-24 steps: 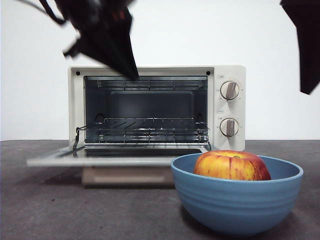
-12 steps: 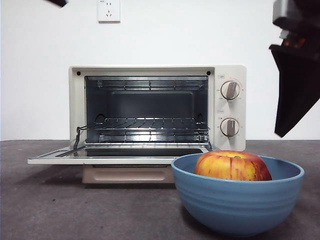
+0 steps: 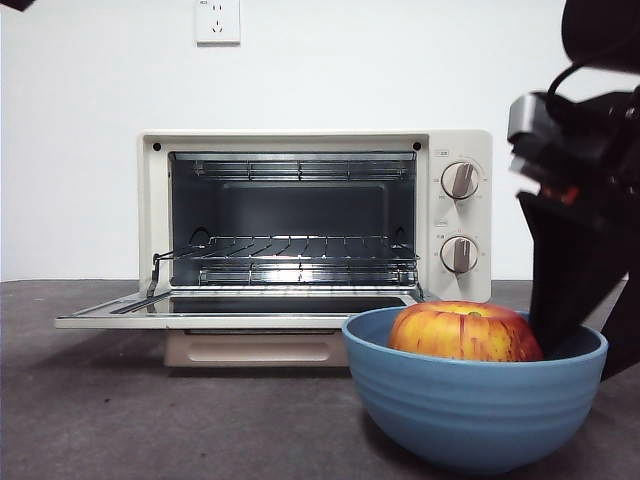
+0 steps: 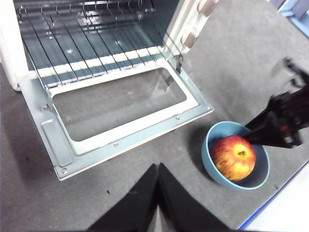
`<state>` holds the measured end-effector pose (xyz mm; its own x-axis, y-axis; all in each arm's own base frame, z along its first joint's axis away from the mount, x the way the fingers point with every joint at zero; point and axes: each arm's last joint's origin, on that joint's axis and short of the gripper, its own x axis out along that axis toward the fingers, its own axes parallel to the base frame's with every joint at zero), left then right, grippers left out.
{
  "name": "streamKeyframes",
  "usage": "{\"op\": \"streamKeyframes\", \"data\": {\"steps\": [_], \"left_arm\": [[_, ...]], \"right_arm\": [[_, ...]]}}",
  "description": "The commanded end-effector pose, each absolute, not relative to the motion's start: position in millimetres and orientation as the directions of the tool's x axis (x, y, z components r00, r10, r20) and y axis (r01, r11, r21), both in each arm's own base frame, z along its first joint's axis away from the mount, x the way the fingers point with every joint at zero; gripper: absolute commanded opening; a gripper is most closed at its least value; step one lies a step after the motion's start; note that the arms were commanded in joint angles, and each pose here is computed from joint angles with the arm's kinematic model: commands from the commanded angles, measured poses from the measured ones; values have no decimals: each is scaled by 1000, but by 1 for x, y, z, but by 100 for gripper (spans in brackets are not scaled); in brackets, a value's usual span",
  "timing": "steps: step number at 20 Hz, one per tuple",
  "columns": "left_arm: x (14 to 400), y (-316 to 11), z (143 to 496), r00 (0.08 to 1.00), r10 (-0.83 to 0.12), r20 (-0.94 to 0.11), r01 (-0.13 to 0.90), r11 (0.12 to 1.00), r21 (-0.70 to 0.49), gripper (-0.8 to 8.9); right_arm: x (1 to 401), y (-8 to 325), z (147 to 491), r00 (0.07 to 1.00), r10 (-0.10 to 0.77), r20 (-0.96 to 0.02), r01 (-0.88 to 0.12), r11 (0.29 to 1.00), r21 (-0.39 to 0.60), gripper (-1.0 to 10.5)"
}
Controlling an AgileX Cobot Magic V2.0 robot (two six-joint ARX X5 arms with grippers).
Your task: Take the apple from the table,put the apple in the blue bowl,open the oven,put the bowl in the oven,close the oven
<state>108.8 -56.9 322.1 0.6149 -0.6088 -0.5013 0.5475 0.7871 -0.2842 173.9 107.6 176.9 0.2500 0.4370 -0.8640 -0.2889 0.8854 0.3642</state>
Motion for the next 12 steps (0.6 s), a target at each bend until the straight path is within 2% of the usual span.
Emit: {"op": "streamKeyframes", "data": {"steps": [1,6,12], "left_arm": [[108,-57,325,615,-616,-492,551,782,-291,7],[108,-57,325,615,-616,-492,552,782,-289,7],[113,-59,324,610,-614,-501,558,782,-278,7]], "right_arm": [[175,111,175,245,443,-862,-314,878,361,139],[175,111,176,242,451,-859,-317,874,370,14],[174,117,182,220,500,-837,-284,854,436,4]]}}
